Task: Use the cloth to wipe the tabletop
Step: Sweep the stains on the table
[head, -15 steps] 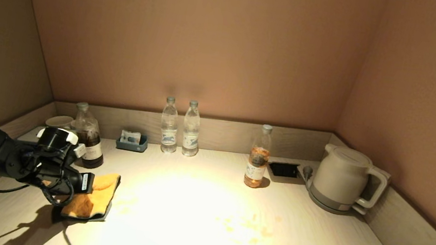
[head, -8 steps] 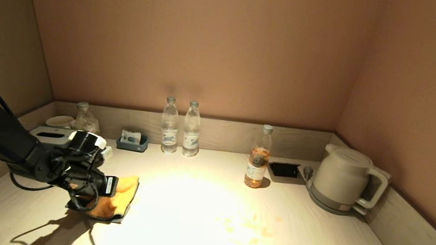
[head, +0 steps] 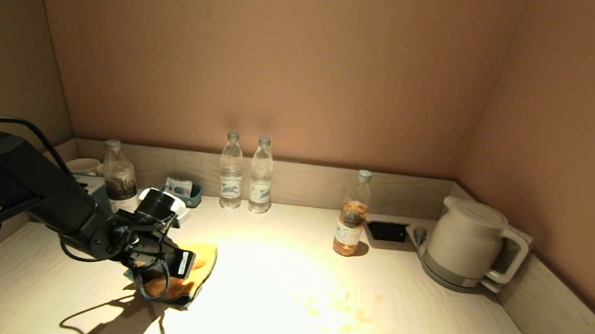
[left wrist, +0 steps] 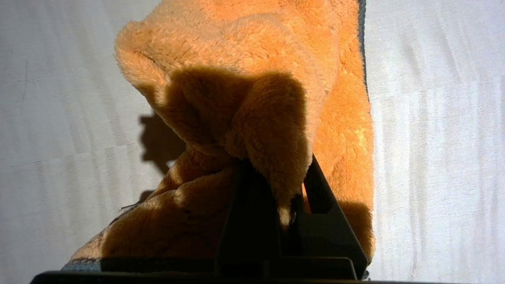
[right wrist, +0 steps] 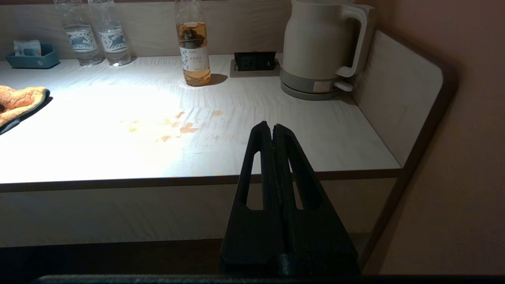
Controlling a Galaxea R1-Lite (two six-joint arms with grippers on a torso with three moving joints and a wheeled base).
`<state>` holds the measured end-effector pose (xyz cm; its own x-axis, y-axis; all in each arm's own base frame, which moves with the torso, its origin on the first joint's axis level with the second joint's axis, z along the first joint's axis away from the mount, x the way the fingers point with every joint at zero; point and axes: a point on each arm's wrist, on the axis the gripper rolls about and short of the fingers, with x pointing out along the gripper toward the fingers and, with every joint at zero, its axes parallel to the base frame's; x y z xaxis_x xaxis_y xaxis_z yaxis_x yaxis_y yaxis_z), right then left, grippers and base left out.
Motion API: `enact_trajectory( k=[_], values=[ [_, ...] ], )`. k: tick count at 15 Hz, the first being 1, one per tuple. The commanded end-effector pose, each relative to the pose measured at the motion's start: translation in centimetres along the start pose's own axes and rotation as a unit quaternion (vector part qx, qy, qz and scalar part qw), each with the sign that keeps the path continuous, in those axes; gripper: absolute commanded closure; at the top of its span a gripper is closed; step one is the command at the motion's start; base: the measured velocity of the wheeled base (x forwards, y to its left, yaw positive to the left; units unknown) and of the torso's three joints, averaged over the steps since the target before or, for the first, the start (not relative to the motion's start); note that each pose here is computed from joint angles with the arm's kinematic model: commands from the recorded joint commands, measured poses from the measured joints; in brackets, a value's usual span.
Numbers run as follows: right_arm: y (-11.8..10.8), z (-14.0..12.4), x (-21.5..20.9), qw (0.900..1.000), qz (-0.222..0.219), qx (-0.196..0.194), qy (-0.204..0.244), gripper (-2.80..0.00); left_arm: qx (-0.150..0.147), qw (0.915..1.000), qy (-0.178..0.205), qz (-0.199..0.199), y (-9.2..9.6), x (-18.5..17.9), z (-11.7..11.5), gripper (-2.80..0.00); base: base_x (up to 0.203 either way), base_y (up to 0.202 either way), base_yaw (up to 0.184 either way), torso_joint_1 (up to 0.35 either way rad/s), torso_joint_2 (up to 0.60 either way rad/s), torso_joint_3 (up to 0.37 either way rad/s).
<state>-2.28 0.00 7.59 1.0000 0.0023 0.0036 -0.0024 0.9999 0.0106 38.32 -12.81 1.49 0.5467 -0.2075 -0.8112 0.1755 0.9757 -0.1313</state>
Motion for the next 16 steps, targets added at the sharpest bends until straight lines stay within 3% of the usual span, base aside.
enact_trajectory(
  k=[1,4,6,8,9,12,16],
  values=[
    [0.0,0.0,0.0,1.000,0.000,0.000,-0.001,0.00,0.003,0.9999,0.014,0.002,-0.1,0.5,-0.9,0.00,0.000,0.000,0.000,0.000,0.00,0.000],
    [0.0,0.0,0.0,1.000,0.000,0.000,0.000,0.00,-0.011,0.9998,0.008,0.012,1.3,0.0,-0.5,0.00,0.000,0.000,0.000,0.000,0.00,0.000],
    [0.0,0.0,0.0,1.000,0.000,0.000,0.000,0.00,-0.049,0.9980,-0.006,0.039,5.1,-1.1,0.3,0.00,0.000,0.000,0.000,0.000,0.00,0.000],
    [0.0,0.0,0.0,1.000,0.000,0.000,0.000,0.00,-0.062,0.9968,-0.010,0.050,6.5,-1.5,0.5,0.00,0.000,0.000,0.000,0.000,0.00,0.000],
    [0.0,0.0,0.0,1.000,0.000,0.000,0.000,0.00,-0.082,0.9942,-0.013,0.068,8.9,-1.9,0.5,0.00,0.000,0.000,0.000,0.000,0.00,0.000],
    [0.0,0.0,0.0,1.000,0.000,0.000,0.000,0.00,-0.116,0.9877,0.001,0.106,13.7,-2.5,-0.8,0.00,0.000,0.000,0.000,0.000,0.00,0.000],
    [0.0,0.0,0.0,1.000,0.000,0.000,0.000,0.00,-0.113,0.9866,0.024,0.115,14.1,-2.5,-2.3,0.00,0.000,0.000,0.000,0.000,0.00,0.000]
  ],
)
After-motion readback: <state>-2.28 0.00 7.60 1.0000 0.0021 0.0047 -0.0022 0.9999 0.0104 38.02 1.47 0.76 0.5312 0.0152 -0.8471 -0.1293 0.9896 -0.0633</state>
